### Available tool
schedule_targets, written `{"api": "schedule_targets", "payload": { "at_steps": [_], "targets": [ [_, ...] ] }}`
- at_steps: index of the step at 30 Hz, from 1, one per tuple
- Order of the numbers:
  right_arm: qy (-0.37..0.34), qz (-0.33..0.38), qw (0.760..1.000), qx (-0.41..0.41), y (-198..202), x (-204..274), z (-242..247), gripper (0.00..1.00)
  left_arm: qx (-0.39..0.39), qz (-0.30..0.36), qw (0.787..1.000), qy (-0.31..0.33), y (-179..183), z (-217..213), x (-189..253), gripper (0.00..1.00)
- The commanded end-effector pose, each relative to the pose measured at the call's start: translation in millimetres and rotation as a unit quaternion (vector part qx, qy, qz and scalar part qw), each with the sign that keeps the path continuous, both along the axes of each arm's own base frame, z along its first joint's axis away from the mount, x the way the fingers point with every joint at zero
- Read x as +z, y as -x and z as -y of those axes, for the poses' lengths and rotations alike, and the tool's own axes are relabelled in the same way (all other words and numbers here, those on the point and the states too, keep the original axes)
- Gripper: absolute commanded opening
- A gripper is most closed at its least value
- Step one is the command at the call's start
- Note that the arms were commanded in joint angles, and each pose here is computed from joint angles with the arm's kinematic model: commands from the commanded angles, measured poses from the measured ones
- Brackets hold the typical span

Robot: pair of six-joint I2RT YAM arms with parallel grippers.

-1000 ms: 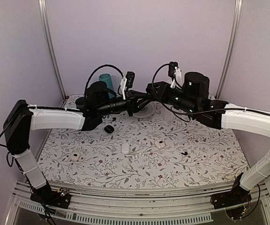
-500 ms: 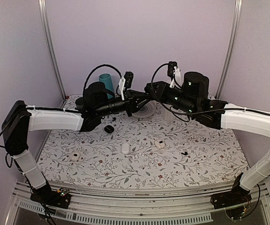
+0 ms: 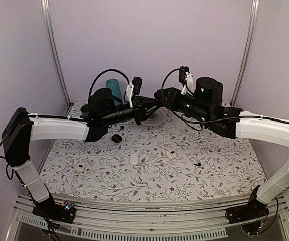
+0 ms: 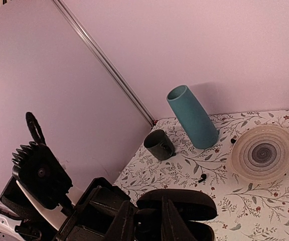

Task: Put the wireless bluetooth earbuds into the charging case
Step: Insert the left earbud into the left side groove of the charging case.

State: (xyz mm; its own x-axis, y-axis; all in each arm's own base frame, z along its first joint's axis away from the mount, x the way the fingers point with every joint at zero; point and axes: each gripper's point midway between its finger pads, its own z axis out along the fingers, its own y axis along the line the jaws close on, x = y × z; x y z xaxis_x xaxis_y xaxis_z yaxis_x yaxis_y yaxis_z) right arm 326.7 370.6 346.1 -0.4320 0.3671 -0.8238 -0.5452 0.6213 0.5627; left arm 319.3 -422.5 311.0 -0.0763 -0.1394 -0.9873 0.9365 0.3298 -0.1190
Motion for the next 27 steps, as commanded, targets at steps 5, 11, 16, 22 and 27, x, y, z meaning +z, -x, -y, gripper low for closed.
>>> {"api": "schedule_targets", "payload": {
  "at_steps": [5, 11, 16, 22, 27],
  "targets": [
    [0.038, -0.027, 0.999, 0.014, 6, -25, -9, 0.21, -0.005, 0.073, 0.996, 0.06, 18, -8, 58, 0.0],
    [0.04, -0.024, 0.999, 0.008, 6, -23, -6, 0.25, -0.005, 0.071, 0.996, 0.057, 18, -8, 56, 0.0],
    [0.04, -0.024, 0.999, 0.002, 6, -21, -3, 0.26, -0.002, 0.068, 0.996, 0.056, 17, -9, 54, 0.0],
    [0.034, -0.013, 0.999, -0.014, 4, -2, 4, 0.29, 0.002, 0.067, 0.996, 0.056, 15, -9, 54, 0.0],
    [0.038, -0.01, 0.999, -0.021, 3, 2, 8, 0.32, 0.002, 0.069, 0.996, 0.057, 15, -9, 55, 0.0]
  ]
}}
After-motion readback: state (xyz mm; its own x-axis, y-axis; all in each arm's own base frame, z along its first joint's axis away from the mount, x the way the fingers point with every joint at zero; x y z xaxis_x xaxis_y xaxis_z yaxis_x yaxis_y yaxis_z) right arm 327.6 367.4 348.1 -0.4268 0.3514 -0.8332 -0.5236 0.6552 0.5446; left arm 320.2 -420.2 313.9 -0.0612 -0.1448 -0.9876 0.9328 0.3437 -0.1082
